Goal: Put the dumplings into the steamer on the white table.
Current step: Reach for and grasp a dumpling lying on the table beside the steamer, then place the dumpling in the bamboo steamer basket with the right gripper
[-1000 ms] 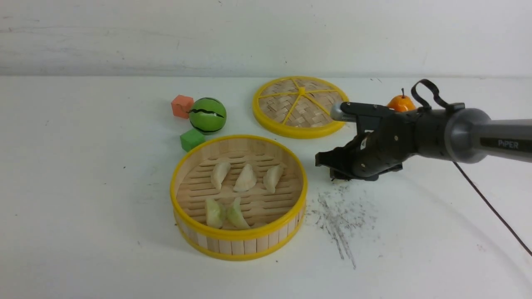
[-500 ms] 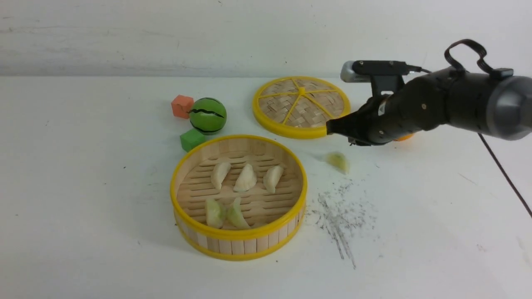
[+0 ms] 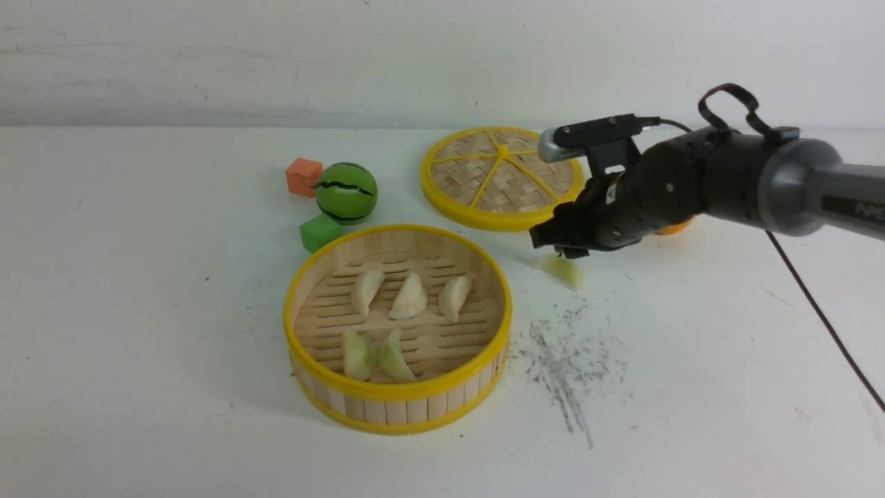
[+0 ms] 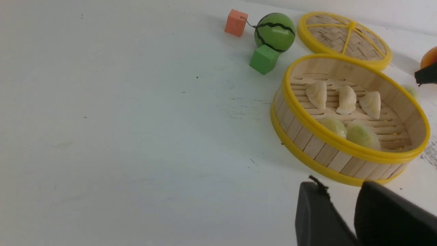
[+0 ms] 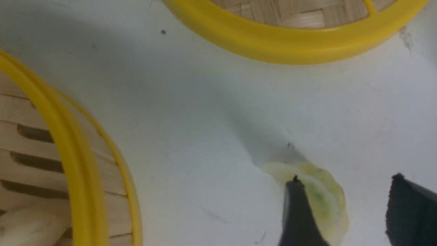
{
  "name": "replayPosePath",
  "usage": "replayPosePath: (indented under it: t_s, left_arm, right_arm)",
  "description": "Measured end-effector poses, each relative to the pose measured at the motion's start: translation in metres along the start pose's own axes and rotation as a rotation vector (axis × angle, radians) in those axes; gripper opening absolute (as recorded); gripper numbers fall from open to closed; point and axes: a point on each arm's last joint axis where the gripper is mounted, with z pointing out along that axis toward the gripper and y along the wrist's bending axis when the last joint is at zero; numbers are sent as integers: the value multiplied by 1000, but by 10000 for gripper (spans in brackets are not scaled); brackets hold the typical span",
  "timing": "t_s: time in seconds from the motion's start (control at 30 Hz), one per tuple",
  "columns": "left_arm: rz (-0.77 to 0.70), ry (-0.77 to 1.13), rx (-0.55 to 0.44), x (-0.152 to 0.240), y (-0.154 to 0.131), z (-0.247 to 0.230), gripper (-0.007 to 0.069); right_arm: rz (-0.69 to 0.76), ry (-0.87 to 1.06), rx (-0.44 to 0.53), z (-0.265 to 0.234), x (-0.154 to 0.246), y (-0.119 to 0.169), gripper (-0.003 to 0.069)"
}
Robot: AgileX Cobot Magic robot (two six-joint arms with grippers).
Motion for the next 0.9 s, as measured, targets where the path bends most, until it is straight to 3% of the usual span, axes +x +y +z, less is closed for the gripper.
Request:
replayPosePath:
  t_s: [0.13, 0.23, 0.37, 0.57, 0.73, 0.83, 0.9]
  left_arm:
    - [0, 0, 0, 0, 0, 0, 178]
    - [0, 0, 0, 0, 0, 0, 181]
    - [0, 0, 0, 0, 0, 0, 181]
    - [0, 0, 0, 0, 0, 0, 182]
    - [0, 0, 0, 0, 0, 0, 182]
    - [0, 0, 0, 0, 0, 0, 182]
    - [0, 0, 0, 0, 0, 0, 182]
  right_arm:
    - [-6, 34, 2, 28, 12, -1, 424]
    - [-13, 56, 4, 41, 19, -1, 360]
    - [-15, 72, 8, 37, 18, -3, 183]
    - [18, 88, -4, -16, -7, 1, 194]
    - [39, 75, -121, -77, -25, 36, 194]
    - [5, 110, -256, -95, -14, 88, 194]
    - [-21, 141, -293, -91, -2, 110, 194]
